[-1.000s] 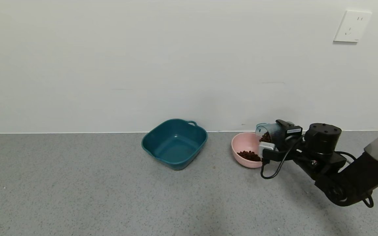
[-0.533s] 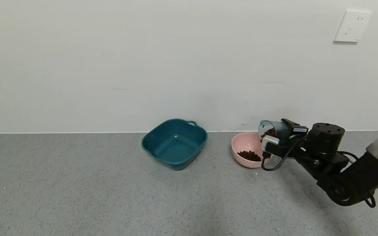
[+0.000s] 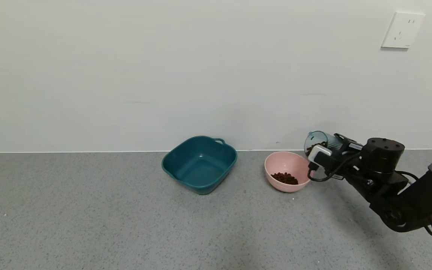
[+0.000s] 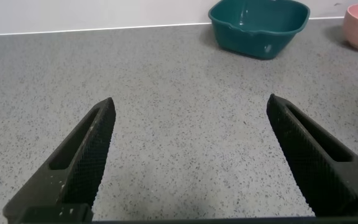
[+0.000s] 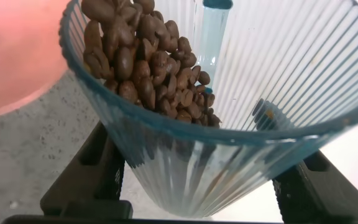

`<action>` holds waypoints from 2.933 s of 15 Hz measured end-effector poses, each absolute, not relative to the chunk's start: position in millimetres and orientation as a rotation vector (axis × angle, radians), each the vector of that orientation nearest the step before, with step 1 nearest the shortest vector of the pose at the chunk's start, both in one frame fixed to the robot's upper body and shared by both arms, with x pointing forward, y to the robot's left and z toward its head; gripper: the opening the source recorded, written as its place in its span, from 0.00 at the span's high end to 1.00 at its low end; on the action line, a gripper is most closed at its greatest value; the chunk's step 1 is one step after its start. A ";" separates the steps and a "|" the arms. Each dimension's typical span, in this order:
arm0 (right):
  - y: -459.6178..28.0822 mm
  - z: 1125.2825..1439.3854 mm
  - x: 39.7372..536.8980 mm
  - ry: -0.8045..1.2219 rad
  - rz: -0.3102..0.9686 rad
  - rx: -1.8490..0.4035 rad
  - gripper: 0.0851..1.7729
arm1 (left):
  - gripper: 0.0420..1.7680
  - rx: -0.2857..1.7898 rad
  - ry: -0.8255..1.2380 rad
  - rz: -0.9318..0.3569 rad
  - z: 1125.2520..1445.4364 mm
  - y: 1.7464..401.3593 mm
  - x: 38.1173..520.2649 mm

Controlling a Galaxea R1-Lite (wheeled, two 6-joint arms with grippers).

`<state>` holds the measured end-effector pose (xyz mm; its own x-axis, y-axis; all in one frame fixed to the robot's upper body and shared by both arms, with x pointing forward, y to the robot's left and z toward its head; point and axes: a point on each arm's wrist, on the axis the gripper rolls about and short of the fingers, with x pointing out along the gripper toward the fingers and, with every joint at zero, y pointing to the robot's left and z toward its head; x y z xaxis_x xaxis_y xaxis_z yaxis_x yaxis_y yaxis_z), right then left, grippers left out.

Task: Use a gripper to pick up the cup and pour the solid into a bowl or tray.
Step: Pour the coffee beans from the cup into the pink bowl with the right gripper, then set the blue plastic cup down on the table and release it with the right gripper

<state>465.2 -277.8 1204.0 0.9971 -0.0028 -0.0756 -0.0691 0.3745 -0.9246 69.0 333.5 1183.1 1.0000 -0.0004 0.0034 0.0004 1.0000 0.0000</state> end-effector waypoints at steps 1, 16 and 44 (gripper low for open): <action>-279.4 1203.7 465.4 0.077 0.033 -1.140 0.25 | 0.01 0.000 -0.003 0.000 1183.1 333.5 69.0; -319.2 1188.8 464.4 0.255 -0.077 -0.396 0.25 | 0.01 0.000 -0.003 0.000 1183.1 333.5 69.0; -337.7 1154.2 498.7 0.183 -0.241 -0.018 0.25 | 0.01 0.000 -0.004 0.000 1183.2 333.5 69.0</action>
